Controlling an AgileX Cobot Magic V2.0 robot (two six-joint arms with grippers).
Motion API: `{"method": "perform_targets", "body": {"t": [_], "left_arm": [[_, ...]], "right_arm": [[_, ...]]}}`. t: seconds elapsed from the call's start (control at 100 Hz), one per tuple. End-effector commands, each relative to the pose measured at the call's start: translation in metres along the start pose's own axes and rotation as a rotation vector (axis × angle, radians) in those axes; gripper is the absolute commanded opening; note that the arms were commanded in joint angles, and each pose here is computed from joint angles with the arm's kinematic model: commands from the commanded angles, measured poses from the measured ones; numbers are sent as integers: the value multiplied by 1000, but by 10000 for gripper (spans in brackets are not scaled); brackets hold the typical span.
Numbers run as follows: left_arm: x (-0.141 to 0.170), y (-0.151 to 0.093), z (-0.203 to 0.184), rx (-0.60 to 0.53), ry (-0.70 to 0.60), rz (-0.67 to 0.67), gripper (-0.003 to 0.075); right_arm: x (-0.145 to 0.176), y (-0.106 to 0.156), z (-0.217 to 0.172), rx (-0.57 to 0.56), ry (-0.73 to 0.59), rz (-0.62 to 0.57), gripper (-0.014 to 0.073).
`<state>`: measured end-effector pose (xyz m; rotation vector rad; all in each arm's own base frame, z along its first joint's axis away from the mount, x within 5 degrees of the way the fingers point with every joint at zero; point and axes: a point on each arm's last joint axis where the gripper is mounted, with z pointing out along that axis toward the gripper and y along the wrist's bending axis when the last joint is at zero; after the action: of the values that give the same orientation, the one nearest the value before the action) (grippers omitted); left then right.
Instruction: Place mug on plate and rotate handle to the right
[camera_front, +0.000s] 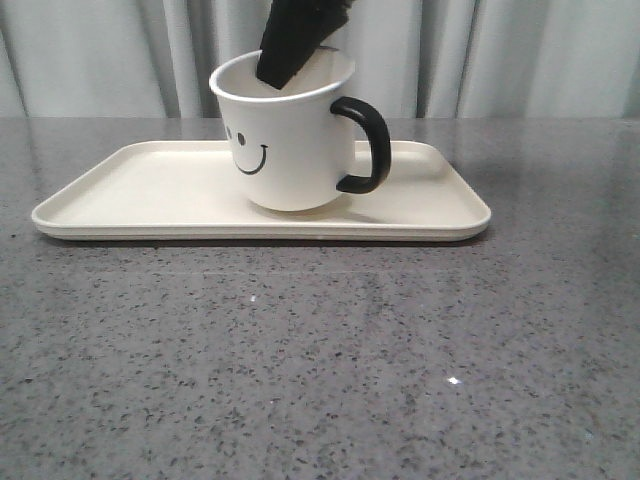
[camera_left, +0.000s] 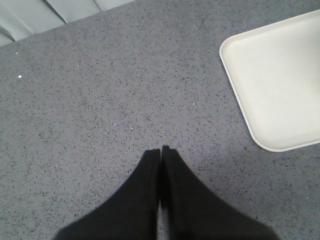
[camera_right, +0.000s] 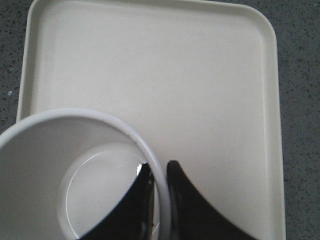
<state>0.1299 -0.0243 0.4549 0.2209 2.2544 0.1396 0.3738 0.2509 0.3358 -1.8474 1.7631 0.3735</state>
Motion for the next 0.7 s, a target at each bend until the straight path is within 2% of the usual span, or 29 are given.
{"method": "perform_targets", "body": {"t": [0.0, 0.54, 0.69], "left_arm": [[-4, 2, -6, -6, -44, -11, -20], [-4, 2, -6, -2, -43, -12, -20], [-4, 2, -6, -2, -43, -12, -20]], "right_arm": [[-11, 12, -34, -19, -15, -39, -65], [-13, 14, -34, -32, -42, -48, -65], [-14, 14, -34, -35, -52, -96, -65]]}}
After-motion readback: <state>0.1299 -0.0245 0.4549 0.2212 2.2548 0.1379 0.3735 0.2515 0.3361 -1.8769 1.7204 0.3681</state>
